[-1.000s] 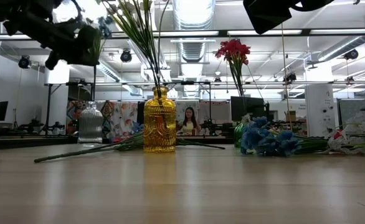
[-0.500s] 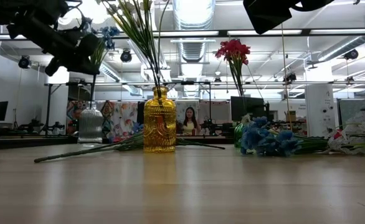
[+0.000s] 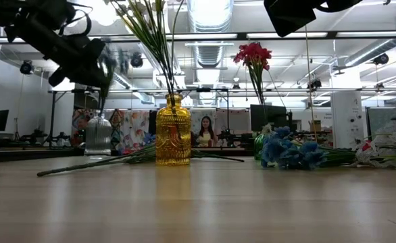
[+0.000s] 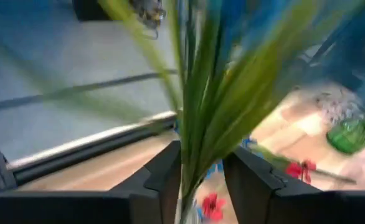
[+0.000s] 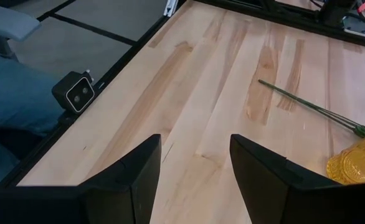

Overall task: Sort flowers into vase by color
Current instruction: Put the bottom blue flowers into the transparent vase, then put the left red flowers into the green vase

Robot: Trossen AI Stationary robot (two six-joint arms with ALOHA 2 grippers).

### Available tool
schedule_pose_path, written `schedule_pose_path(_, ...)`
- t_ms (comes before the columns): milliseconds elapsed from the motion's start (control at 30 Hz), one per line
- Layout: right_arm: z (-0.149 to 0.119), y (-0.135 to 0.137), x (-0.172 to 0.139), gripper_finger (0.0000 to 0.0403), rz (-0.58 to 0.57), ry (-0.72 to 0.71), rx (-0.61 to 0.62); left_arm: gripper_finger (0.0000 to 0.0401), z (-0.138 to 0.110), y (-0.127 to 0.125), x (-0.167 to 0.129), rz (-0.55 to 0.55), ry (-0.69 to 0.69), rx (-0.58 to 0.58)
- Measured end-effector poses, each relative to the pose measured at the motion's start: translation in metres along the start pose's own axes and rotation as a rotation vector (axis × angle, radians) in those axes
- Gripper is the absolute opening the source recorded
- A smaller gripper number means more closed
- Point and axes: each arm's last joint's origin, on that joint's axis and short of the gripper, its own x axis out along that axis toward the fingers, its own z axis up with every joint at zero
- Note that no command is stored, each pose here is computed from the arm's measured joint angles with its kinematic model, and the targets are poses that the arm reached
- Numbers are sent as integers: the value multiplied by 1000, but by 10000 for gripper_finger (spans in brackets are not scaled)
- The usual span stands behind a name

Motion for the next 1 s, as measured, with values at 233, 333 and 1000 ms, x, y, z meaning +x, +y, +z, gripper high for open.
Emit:
schedule_pose_path(233, 0, 0, 0, 187, 0, 0, 0, 134, -12, 3, -6, 29, 117, 0)
schedule_pose_path(333, 0, 0, 0, 187, 0, 0, 0, 143, -15, 4, -11, 34, 138, -26)
schedule_pose_path(1000, 0, 0, 0, 188, -1, -1, 16, 153, -21, -12, -45, -208, 285, -158)
